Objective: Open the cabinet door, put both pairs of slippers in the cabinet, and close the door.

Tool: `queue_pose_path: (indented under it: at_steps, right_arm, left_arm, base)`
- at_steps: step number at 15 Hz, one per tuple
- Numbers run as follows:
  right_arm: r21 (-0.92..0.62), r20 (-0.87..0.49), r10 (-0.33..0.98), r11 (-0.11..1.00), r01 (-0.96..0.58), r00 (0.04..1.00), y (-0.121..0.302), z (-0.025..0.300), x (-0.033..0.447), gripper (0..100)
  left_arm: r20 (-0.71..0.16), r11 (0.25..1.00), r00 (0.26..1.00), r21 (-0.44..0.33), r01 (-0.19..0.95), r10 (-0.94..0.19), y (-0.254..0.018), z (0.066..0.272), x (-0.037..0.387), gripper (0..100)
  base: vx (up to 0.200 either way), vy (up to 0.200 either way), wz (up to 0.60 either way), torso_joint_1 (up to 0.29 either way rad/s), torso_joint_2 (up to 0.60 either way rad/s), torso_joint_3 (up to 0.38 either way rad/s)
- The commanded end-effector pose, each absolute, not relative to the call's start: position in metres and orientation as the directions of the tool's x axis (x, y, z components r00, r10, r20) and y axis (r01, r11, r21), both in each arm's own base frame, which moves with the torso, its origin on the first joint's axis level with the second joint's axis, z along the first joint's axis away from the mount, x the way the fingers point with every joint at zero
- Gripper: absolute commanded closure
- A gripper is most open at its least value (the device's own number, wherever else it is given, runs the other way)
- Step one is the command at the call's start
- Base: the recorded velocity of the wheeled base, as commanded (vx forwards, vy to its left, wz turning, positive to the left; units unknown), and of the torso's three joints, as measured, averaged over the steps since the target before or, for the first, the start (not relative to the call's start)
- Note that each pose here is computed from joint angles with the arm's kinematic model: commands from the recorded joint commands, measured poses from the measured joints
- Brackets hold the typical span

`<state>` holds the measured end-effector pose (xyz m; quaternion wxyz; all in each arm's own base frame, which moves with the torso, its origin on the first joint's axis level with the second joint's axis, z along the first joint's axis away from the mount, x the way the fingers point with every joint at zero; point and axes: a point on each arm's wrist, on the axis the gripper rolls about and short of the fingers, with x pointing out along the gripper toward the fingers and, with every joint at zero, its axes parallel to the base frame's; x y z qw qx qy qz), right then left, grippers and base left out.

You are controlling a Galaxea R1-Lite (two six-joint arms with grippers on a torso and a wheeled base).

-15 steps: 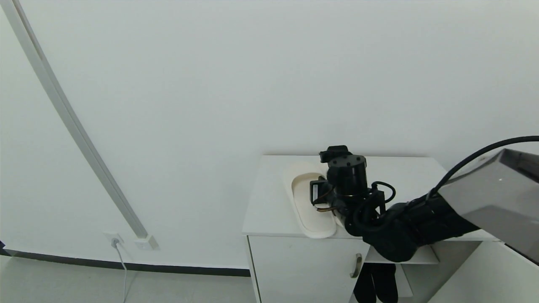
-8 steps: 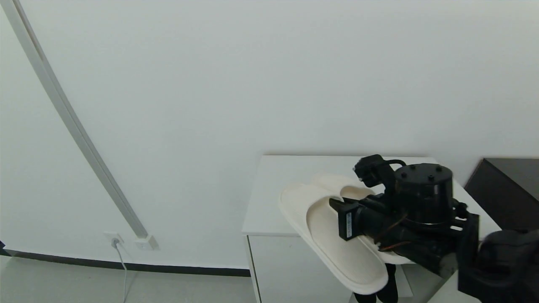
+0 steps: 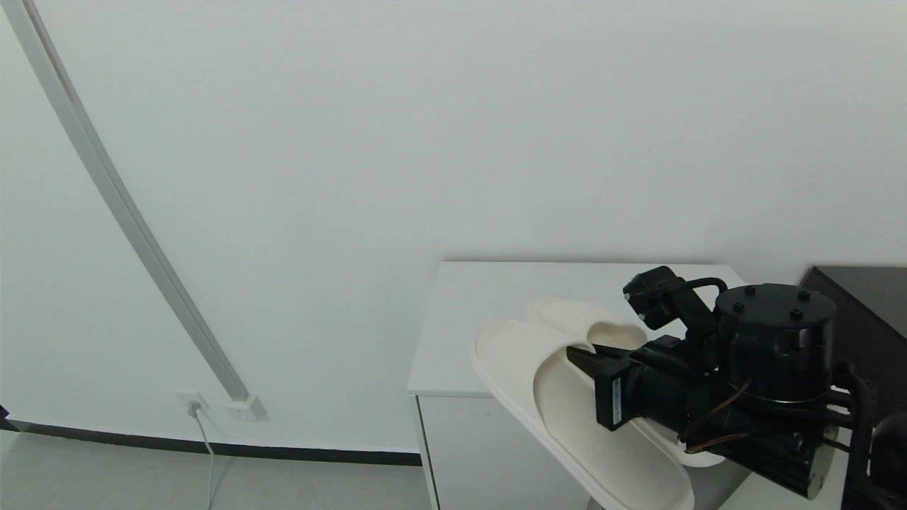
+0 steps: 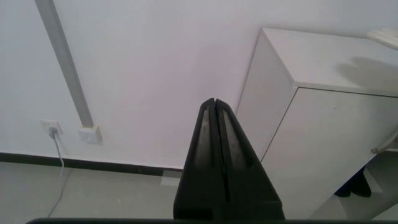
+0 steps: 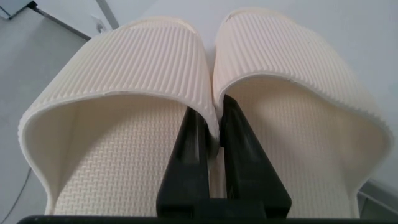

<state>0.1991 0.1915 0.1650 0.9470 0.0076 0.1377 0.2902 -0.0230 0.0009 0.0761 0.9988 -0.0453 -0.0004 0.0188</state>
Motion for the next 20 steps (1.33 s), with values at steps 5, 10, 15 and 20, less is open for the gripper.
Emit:
queue_pose_path:
  at_steps: [5,10,15,20]
  right_arm:
    - [0.08,-0.276,0.539,0.838,-0.539,0.796,0.194,0.1589,0.1938,100]
    - [0.077,-0.28,0.539,0.838,-0.541,0.795,0.1956,0.1577,0.1926,100]
    - [0.072,-0.291,0.534,0.84,-0.538,0.794,0.1955,0.1546,0.1915,100]
    - [0.071,-0.297,0.532,0.84,-0.538,0.793,0.1955,0.153,0.1915,100]
  left_arm:
    - [-0.002,0.995,0.999,-0.092,-0.037,0.037,0.0008,0.0761,-0.0229,100]
    - [-0.002,0.995,0.999,-0.09,-0.037,0.037,0.0008,0.0761,-0.0229,100]
    - [-0.002,0.995,0.999,-0.092,-0.037,0.037,0.0008,0.0761,-0.0229,100]
    - [-0.002,0.995,0.999,-0.09,-0.037,0.037,0.0008,0.0761,-0.0229,100]
  base:
    - [0.0,0.0,0.0,0.0,0.0,0.0]
    - [-0.2,0.0,0.0,0.003,0.0,0.002]
    - [-0.2,0.0,0.0,-0.003,0.0,0.002]
    - [0.0,0.0,0.0,0.0,0.0,0.0]
